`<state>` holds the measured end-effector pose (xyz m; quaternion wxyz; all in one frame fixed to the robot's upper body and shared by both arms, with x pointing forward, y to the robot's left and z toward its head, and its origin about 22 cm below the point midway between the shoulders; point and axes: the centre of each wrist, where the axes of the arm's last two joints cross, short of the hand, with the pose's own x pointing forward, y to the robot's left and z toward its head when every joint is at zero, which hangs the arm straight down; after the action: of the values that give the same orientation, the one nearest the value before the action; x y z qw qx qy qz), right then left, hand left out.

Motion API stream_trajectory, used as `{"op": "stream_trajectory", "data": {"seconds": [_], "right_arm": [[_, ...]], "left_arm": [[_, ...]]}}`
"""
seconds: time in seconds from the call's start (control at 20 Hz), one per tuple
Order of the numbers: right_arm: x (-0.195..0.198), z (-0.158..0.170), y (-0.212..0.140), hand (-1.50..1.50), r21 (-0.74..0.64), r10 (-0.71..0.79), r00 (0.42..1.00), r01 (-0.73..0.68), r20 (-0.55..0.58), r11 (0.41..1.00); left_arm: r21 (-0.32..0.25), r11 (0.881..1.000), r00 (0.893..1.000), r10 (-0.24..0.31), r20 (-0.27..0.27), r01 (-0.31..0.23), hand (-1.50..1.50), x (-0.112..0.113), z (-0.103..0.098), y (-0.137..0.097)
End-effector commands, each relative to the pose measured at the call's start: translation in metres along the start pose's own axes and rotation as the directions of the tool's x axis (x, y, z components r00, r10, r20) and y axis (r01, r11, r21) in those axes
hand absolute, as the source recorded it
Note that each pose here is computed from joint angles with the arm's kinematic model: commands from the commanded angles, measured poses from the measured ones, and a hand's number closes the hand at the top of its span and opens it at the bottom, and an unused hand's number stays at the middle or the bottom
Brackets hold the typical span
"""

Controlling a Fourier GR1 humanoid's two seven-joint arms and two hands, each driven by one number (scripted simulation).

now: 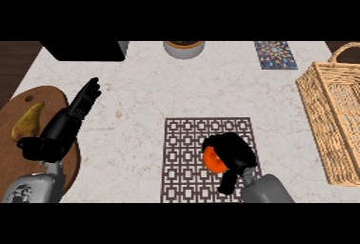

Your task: Pick the squash from the placemat and place it in the basket

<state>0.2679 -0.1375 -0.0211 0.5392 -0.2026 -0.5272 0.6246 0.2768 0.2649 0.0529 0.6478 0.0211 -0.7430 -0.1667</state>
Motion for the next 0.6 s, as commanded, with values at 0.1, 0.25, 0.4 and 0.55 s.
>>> {"op": "stream_trajectory", "data": {"seconds": [0.1, 0.25, 0.4, 0.55], "right_arm": [[0.004, 0.007, 0.034, 1.5, 0.0, 0.126, 0.989, -0.127, 0.075, 0.992], [-0.014, 0.049, 0.036, 1.5, -0.005, 0.13, 0.991, -0.13, 0.023, 0.992], [-0.062, 0.126, 0.056, 1.5, 0.006, 0.128, 0.991, -0.128, -0.031, 0.992], [-0.077, 0.178, 0.052, 1.5, -0.045, 0.127, 0.991, -0.129, -0.052, 0.991]], "left_arm": [[-0.002, 1.0, 1.0, -0.005, -0.004, 0.005, 0.0, 0.006, 0.006, -0.005], [0.015, 1.0, 1.0, 0.007, -0.009, -0.007, 0.0, 0.012, 0.002, -0.011], [0.055, 0.998, 1.0, -0.009, -0.028, 0.01, 0.0, 0.002, 0.012, 0.018], [0.048, 0.999, 1.0, 0.0, -0.013, 0.001, 0.0, 0.003, 0.008, 0.021]]}}
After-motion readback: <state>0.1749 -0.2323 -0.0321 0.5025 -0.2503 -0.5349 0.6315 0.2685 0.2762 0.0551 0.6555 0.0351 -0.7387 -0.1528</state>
